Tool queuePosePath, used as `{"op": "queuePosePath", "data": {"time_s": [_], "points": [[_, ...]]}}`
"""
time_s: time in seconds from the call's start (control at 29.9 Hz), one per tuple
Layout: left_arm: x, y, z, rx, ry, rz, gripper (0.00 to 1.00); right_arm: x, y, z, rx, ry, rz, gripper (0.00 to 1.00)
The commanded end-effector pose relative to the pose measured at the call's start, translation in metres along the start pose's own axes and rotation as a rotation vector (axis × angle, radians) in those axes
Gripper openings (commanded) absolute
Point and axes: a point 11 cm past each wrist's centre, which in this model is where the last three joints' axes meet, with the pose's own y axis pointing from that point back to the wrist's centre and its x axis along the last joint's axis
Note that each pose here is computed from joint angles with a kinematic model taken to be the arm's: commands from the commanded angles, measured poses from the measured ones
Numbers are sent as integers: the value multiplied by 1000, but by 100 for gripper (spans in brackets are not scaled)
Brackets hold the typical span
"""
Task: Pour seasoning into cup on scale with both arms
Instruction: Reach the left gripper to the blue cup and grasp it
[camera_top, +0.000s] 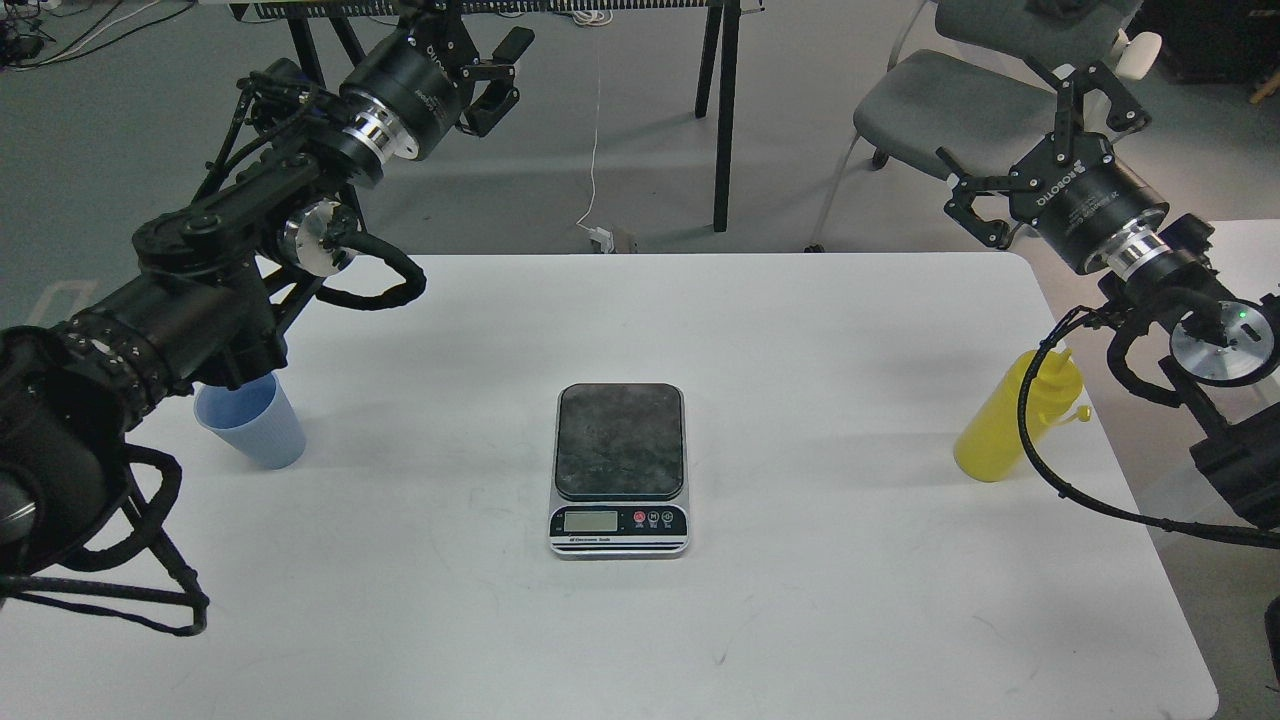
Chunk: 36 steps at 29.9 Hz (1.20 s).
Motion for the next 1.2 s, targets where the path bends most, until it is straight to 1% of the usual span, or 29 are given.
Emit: {"op": "queuePosePath", "data": {"time_s": [0.0, 0.13, 0.23, 0.33, 0.4, 0.44, 0.54, 0.6, 0.67, 0.77, 0.84, 0.87, 1.0, 1.07, 1.17], "points": [[-2, -1, -2, 3, -1, 0, 95, 1, 1, 0, 0, 0, 2, 100], [-5, 1, -10, 23, -18, 0, 95, 1, 1, 0, 0, 0, 2, 100], [-7, 3, -11, 39, -32, -53, 98, 1, 1, 0, 0, 0, 2, 100], [-4, 4, -7, 32, -21, -59, 99, 0, 0, 1, -2, -1, 1, 100], [-5, 9, -15, 76, -62, -95, 99, 0, 0, 1, -2, -1, 1, 100], [0, 17, -23, 139, -134, -119, 99, 0, 0, 1, -2, -1, 1, 100], [24, 54, -50, 409, -455, -249, 99, 1, 1, 0, 0, 0, 2, 100], [44, 76, -54, 547, -641, -314, 99, 1, 1, 0, 0, 1, 3, 100], [70, 95, -44, 661, -834, -365, 99, 2, 1, 0, -1, 0, 4, 100], [114, 128, -19, 820, -1080, -394, 99, 1, 1, 1, -1, -1, 3, 100], [133, 134, 9, 861, -1188, -379, 99, 1, 1, 2, -3, -4, 3, 100], [139, 139, 15, 879, -1212, -374, 99, 1, 1, 3, -3, -5, 2, 100], [156, 169, 25, 974, -1329, -423, 99, -1, -1, 5, -4, -10, -2, 100], [159, 186, 24, 1027, -1402, -492, 99, 0, 0, 5, -4, -10, 0, 100], [163, 207, 19, 1071, -1458, -547, 99, -1, -1, 5, -3, -10, -3, 100]]}}
